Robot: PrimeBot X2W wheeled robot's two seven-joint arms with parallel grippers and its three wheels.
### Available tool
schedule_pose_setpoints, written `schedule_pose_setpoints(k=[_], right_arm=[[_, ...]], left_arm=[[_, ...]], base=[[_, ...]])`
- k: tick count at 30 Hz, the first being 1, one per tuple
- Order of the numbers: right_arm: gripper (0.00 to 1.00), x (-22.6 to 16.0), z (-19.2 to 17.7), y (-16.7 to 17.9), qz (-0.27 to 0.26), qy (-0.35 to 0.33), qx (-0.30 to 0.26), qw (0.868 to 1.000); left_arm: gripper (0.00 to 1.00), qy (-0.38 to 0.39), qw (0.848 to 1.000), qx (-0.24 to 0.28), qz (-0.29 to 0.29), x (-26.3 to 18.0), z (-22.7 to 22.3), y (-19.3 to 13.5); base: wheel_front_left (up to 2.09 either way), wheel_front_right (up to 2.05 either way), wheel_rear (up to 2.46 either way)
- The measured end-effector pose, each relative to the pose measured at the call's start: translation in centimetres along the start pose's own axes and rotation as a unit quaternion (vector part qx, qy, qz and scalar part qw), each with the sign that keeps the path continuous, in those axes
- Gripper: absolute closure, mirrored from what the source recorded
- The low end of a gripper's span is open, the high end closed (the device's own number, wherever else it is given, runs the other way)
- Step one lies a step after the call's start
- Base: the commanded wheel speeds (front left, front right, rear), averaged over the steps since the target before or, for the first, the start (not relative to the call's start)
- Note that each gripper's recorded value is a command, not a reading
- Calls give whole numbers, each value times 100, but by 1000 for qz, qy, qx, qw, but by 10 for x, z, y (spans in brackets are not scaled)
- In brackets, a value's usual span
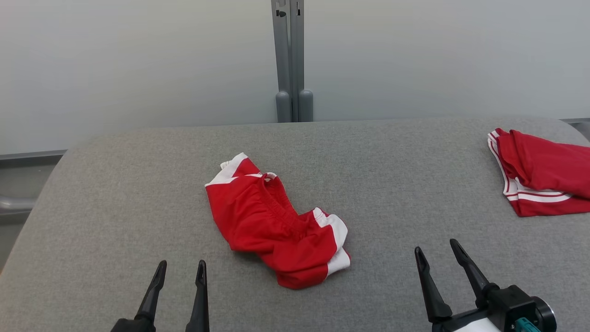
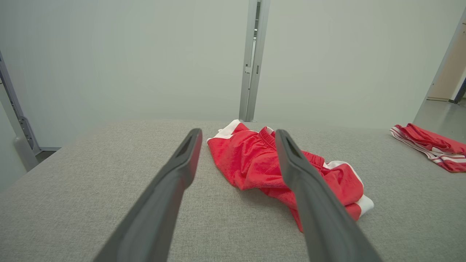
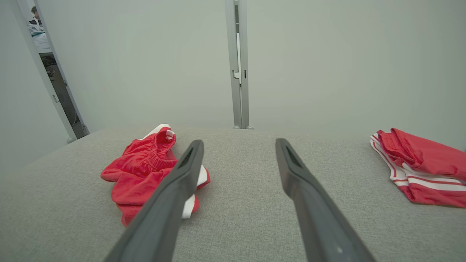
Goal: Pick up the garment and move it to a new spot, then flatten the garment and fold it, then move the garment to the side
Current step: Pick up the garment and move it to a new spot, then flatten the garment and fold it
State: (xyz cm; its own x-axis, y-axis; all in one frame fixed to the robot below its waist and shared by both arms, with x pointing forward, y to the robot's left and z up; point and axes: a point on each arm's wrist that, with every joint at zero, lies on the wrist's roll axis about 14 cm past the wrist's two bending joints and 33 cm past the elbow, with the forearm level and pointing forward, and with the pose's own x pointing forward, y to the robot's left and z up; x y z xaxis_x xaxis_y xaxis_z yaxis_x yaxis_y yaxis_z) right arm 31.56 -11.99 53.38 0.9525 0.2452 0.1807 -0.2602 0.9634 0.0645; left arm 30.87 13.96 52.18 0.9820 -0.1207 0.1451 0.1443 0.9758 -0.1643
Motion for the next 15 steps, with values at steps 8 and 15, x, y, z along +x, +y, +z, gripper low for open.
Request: schedule_pose_setpoints(k=[8, 15], right_arm=[[0, -2, 0, 0, -1, 1, 2, 1000], [0, -2, -1, 2, 2, 1, 3, 1000]], left_arm=[[0, 2, 1000, -3, -3, -1, -1, -4], [0, 3, 1000, -3, -4, -2, -2, -6]], base=[[0, 0, 0], [0, 0, 0]])
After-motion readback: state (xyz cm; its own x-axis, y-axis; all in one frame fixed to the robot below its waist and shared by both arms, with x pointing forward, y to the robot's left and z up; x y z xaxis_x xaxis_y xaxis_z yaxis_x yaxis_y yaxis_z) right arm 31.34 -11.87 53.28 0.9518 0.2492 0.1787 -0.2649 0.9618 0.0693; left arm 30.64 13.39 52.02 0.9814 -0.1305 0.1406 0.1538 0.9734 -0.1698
